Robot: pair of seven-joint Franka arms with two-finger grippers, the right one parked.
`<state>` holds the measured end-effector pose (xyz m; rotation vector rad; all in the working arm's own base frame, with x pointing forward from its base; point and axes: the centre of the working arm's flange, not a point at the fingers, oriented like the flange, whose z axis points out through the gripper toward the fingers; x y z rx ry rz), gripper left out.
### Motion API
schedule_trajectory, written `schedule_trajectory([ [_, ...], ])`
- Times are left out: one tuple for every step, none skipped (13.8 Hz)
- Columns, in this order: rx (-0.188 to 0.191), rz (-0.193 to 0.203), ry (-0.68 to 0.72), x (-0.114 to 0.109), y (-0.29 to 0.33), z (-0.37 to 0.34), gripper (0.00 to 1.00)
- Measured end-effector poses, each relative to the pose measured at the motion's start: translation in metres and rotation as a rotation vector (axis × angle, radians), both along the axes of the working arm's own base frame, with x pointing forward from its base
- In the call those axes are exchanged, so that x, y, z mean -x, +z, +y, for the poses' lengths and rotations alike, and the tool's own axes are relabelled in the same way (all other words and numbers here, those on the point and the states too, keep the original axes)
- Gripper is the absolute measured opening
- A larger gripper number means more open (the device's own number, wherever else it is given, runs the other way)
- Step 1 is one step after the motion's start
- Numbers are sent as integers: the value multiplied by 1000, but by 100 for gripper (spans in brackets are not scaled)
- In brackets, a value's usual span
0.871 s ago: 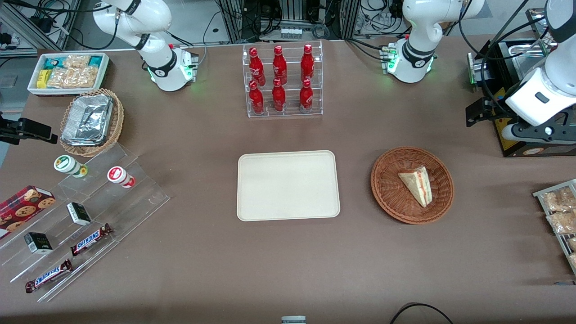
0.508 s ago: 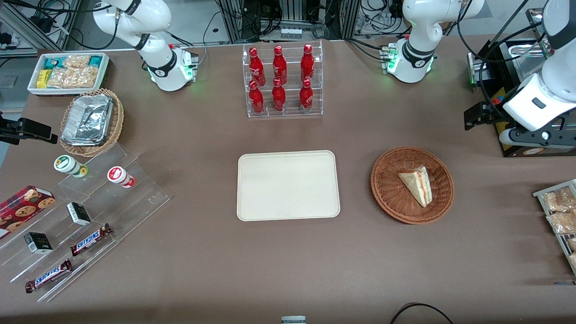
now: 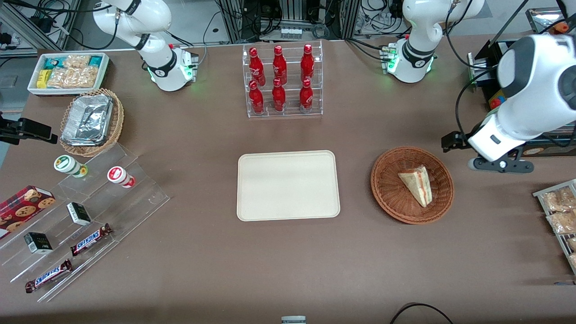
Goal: Place sandwich from basket to tray
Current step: 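Move the left gripper over the wicker basket above the sandwich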
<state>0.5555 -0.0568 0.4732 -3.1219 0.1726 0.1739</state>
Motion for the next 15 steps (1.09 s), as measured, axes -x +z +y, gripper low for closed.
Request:
schedule_trajectory([
  [2,-16,2,1,-15,0,100],
  [3,-30,5,3,-32,0,100],
  [4,-41,6,6,-47,0,100],
  [5,-51,10,9,-62,0,100],
  [6,-59,18,14,-76,1,100],
  [6,-68,25,18,-89,1,100],
  [7,-77,29,23,-101,2,100],
  [8,-82,37,26,-109,2,100],
  [7,-84,57,29,-114,2,100],
  [4,-85,101,30,-116,2,100],
  [0,-87,171,30,-117,2,100],
  [-4,-92,247,29,-118,0,100],
  [-7,-93,305,29,-121,-3,100],
  [-9,-93,350,29,-124,-5,100],
  [-11,-95,403,28,-127,-7,100],
])
